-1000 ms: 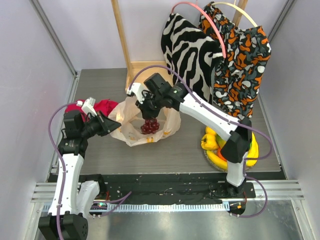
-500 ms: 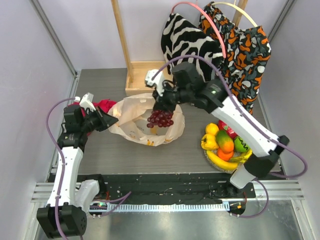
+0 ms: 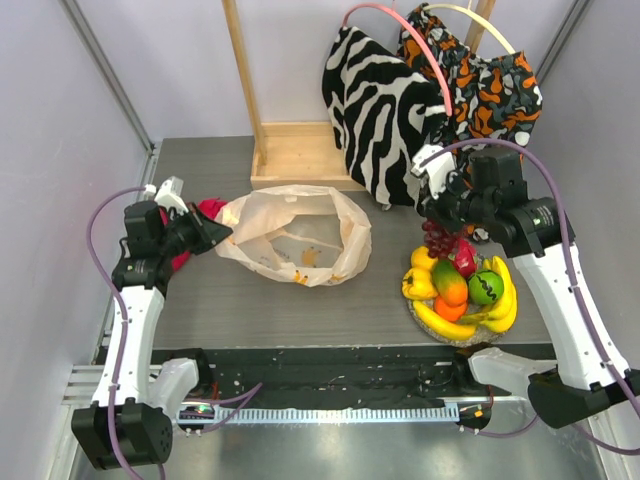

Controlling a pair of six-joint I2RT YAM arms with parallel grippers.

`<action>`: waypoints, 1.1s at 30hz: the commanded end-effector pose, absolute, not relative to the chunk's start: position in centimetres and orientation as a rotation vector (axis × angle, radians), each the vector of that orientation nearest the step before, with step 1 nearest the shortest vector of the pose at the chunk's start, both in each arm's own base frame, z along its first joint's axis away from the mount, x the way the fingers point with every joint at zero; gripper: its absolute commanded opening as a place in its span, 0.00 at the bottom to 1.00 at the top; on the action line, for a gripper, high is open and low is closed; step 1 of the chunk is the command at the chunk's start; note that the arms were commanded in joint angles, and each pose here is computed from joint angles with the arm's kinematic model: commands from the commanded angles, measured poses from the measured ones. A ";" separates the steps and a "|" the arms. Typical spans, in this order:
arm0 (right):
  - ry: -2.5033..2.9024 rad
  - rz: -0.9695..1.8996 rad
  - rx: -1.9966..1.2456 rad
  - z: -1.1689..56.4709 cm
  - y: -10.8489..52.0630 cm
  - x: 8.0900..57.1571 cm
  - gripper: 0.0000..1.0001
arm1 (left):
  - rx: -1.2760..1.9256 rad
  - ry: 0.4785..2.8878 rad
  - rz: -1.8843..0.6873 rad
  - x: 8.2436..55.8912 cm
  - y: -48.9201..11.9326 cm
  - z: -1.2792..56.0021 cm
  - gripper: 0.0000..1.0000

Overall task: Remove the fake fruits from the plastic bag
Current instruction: Place the fake fruit on the plate.

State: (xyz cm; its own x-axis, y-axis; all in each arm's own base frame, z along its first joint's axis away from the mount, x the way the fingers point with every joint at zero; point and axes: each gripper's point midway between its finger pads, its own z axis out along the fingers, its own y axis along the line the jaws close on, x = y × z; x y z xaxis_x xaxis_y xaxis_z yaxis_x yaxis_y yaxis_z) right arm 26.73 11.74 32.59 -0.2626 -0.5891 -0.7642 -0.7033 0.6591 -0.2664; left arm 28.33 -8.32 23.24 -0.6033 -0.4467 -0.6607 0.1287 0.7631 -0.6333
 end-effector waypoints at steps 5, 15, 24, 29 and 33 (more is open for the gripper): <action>2.061 -0.068 -0.970 29.0 5.4 27.9 0.01 | -0.196 1.993 -0.797 29.3 -7.9 25.7 0.00; 2.124 -0.143 -0.974 26.7 1.8 28.6 0.01 | -0.212 1.997 -0.803 28.8 -7.8 25.1 0.00; 2.136 -0.251 -0.929 27.7 -1.1 29.2 0.01 | -0.221 2.000 -0.820 28.9 -7.9 24.9 0.00; 2.139 -0.274 -0.942 27.4 -2.2 28.9 0.01 | -0.224 1.999 -0.826 28.9 -8.0 24.9 0.00; 2.167 -0.156 -1.084 24.6 -0.7 26.4 0.01 | -0.220 1.996 -0.831 28.7 -8.1 24.9 0.00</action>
State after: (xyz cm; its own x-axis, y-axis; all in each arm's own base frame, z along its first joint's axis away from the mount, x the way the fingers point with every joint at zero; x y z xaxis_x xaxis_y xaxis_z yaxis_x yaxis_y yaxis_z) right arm 27.89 -1.85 25.31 -0.4831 -0.6887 -0.5407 -0.5734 0.7155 -0.3990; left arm 28.43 -7.90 23.41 -0.5930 -0.4598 -0.6610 0.1179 0.7625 -0.6361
